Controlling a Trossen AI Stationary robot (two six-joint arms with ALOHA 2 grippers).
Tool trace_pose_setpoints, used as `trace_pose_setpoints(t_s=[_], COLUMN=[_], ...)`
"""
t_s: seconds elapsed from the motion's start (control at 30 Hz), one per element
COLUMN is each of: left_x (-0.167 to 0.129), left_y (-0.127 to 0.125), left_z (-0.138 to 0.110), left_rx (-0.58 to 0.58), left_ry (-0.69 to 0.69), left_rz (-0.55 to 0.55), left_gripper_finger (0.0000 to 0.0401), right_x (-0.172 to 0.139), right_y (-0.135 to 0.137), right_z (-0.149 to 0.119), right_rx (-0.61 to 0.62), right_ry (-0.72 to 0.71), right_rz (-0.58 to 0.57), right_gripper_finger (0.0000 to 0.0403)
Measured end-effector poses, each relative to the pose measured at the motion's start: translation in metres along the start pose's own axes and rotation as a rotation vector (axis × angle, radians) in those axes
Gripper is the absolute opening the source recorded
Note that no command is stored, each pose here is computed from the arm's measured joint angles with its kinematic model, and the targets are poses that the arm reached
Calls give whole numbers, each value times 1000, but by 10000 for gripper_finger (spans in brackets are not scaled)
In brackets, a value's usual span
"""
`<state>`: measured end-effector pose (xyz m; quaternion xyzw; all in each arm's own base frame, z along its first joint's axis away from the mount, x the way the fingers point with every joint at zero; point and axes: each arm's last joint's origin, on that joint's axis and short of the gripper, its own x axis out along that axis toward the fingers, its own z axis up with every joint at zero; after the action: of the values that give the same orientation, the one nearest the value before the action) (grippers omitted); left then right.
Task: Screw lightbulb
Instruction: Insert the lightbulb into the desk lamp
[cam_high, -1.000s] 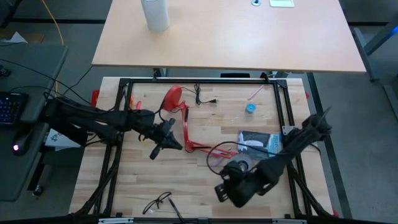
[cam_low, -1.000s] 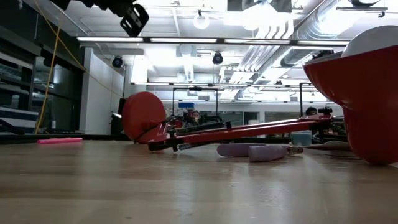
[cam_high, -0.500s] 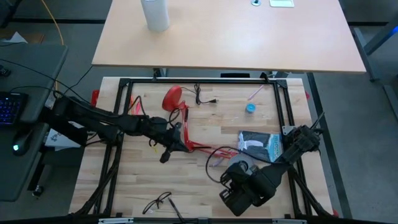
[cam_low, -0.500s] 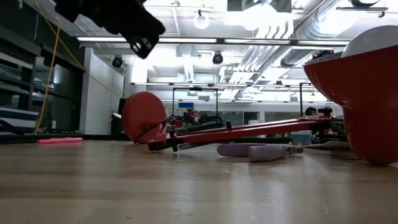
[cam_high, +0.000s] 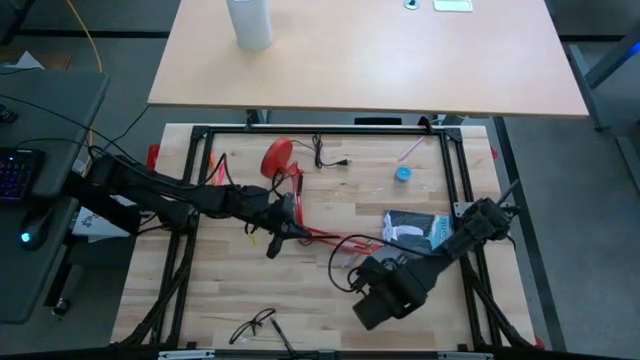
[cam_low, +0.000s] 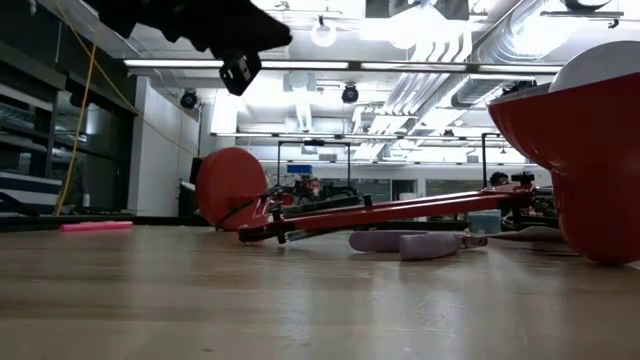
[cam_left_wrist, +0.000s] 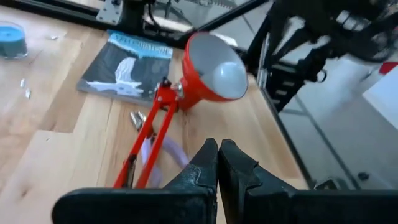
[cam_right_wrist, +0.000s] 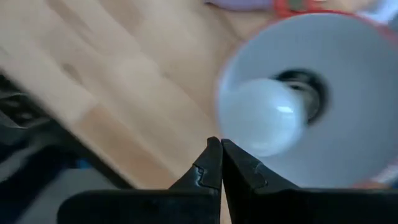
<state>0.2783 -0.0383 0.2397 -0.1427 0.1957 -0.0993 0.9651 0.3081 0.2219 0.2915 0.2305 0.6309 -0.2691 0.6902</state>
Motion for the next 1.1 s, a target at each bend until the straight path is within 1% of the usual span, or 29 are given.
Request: trace_pose_setpoints(t_s=[0.07, 0.13, 0.2, 0.27, 0.33, 0.43, 0.53, 0.87, 1.1], left_x=[0, 0, 0, 0, 0, 0, 0, 0, 0], left_y=[0, 0, 0, 0, 0, 0, 0, 1, 2], left_z=[1, 1, 1, 1, 1, 2, 2, 3, 3], left_rx=[-23, -55, -82, -100, -124, -141, -142, -143, -141], left_ry=[-6, -9, -11, -14, -14, -16, -19, -27, -29], left_rz=[-2, -3, -4, -5, -5, -7, -8, 7, 9], left_gripper_finger=[0, 0, 0, 0, 0, 0, 0, 0, 0], right_x=[2, 5, 9, 13, 21, 31, 34, 33, 20], right_y=[-5, -4, 0, 8, 11, 5, 2, -2, -17], right_z=[2, 2, 3, 3, 2, -1, -2, -1, 4], right_rx=[-17, -19, -21, -32, -42, -48, -50, -52, -39], right_ry=[12, 15, 5, -16, -21, 2, 13, 20, 4], right_rz=[-48, -44, -7, 67, 87, 10, -25, -53, -102], right_gripper_finger=[0, 0, 0, 0, 0, 0, 0, 0, 0])
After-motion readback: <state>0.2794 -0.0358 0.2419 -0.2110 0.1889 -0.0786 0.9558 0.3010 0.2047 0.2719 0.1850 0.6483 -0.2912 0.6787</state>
